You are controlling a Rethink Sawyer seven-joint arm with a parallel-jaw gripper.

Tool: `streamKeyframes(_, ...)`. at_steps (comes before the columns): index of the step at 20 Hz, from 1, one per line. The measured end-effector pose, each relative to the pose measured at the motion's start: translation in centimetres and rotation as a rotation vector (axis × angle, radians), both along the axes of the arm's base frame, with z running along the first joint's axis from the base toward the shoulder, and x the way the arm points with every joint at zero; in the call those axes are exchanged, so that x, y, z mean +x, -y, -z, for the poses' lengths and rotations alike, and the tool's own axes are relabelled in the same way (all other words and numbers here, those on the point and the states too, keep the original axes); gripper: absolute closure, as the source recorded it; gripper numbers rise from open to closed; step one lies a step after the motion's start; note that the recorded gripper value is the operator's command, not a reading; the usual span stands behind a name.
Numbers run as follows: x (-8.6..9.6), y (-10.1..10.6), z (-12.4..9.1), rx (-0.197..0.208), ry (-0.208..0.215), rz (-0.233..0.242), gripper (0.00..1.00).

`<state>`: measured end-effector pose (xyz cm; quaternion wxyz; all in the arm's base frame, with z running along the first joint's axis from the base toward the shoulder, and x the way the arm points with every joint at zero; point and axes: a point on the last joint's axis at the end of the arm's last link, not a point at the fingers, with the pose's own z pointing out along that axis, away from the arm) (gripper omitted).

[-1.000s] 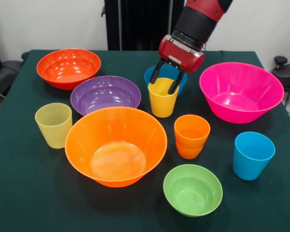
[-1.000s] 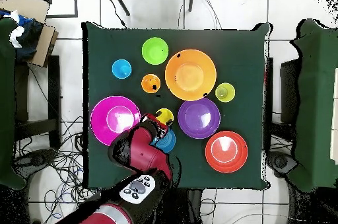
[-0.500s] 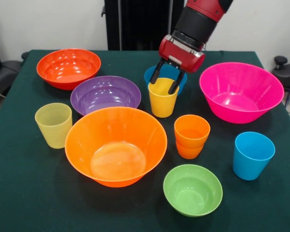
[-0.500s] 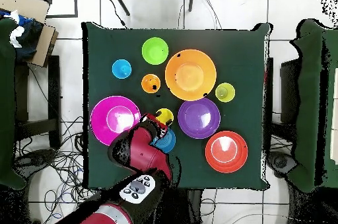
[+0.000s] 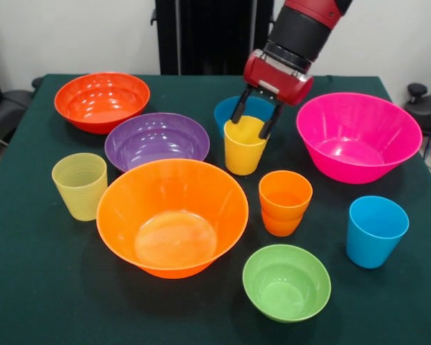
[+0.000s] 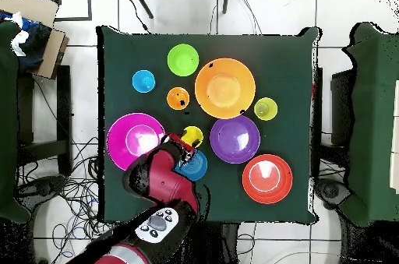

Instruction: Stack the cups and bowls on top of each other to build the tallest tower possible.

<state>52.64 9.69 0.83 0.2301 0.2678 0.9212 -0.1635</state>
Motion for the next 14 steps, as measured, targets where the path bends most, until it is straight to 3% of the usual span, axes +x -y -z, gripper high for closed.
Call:
streamKeyframes(6,-0.3,-1.7,-0.1,0.007,-0.007,-0.019,0.00)
streamKeyframes(14,-0.6,-2.4,0.0,0.012,-0.017,-0.021,0.00)
